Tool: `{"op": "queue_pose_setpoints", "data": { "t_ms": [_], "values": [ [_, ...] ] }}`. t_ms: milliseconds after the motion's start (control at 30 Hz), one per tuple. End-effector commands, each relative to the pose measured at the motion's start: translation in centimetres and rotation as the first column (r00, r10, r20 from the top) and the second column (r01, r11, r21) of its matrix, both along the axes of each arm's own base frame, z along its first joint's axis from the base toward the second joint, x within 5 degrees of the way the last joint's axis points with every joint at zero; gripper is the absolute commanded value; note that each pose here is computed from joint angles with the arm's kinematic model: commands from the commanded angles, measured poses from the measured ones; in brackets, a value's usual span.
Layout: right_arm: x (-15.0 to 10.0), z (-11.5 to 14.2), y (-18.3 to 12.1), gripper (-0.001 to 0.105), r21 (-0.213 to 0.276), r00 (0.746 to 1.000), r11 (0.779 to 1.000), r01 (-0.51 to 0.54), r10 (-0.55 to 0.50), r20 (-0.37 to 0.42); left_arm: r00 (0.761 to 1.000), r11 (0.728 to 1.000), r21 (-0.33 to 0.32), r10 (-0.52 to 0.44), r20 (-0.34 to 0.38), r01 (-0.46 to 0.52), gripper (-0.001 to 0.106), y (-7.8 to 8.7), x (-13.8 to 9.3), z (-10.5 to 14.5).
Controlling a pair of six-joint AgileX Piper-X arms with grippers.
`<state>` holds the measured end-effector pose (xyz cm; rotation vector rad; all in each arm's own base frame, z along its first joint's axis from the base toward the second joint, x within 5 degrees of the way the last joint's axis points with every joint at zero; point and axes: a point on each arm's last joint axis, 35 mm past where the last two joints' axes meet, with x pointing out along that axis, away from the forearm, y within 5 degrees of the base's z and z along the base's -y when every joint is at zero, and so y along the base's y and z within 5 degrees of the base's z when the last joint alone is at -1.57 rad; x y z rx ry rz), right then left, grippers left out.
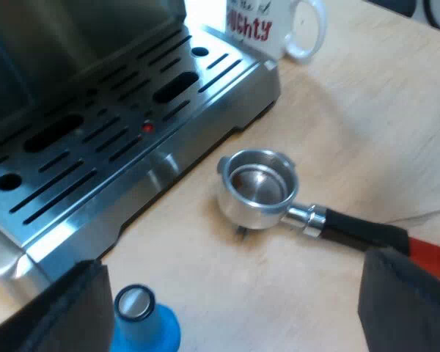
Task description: Grind coffee beans and then tamp
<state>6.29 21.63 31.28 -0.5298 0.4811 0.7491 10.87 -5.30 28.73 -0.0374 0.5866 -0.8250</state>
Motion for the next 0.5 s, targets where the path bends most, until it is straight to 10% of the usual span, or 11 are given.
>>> {"op": "queue_pose_setpoints", "data": {
  "t_ms": [33,500],
  "values": [
    [0.0,0.6,0.0,0.065,0.014,1.0,1.0,-0.011,0.011,0.014,0.999,0.999,0.025,0.026,-0.021,-0.025,0.07,-0.1,0.6,-0.9],
    [-0.1,0.5,0.1,0.065,0.021,0.999,0.999,-0.045,0.045,-0.008,0.993,0.992,0.085,0.103,-0.053,-0.098,0.07,-0.5,2.8,-5.4]
  ]
}}
